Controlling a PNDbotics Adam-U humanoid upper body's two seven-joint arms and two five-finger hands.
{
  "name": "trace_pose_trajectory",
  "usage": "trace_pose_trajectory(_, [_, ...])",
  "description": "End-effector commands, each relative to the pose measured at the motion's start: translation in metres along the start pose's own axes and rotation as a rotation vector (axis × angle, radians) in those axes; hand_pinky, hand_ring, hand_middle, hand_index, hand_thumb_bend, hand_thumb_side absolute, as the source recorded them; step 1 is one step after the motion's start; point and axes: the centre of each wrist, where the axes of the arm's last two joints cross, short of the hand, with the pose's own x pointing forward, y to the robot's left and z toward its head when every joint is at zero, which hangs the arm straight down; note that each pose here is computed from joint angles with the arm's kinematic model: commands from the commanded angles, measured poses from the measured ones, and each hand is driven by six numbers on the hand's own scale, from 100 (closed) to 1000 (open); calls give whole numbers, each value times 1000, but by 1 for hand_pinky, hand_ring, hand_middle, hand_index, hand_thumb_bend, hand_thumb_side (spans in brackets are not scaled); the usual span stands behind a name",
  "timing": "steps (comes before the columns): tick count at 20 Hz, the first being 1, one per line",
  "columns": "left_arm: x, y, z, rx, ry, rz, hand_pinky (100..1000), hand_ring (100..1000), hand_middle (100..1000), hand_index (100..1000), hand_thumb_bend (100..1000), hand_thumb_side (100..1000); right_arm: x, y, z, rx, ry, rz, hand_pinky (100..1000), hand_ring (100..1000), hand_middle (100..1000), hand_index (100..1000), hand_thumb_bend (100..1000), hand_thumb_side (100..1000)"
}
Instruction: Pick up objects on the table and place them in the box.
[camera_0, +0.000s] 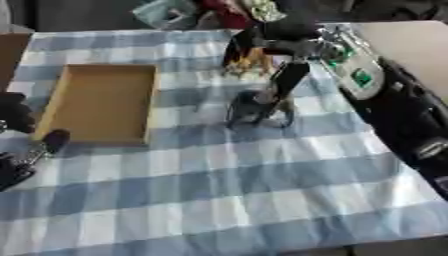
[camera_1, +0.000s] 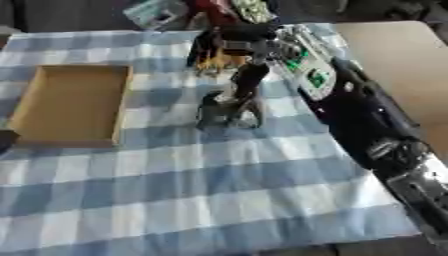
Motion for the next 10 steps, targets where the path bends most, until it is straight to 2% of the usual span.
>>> trace_pose_trajectory(1, [3, 6, -2, 1, -16, -21, 529, 539, 515, 675, 804, 308, 6, -22, 2, -55, -21, 22, 718, 751, 755, 806, 424, 376])
trace_pose_trajectory(6, [3, 6, -1, 1, -15, -21, 530, 539, 515, 675, 804, 308, 13, -33, 3, -94, -38, 15, 718, 751, 754, 806, 421, 370])
trace_pose_trajectory(10, [3, 6, -2, 2, -16, -21, 530, 539, 515, 675, 804, 308, 15, -34, 4, -92, -43, 15, 717, 751, 754, 807, 421, 373])
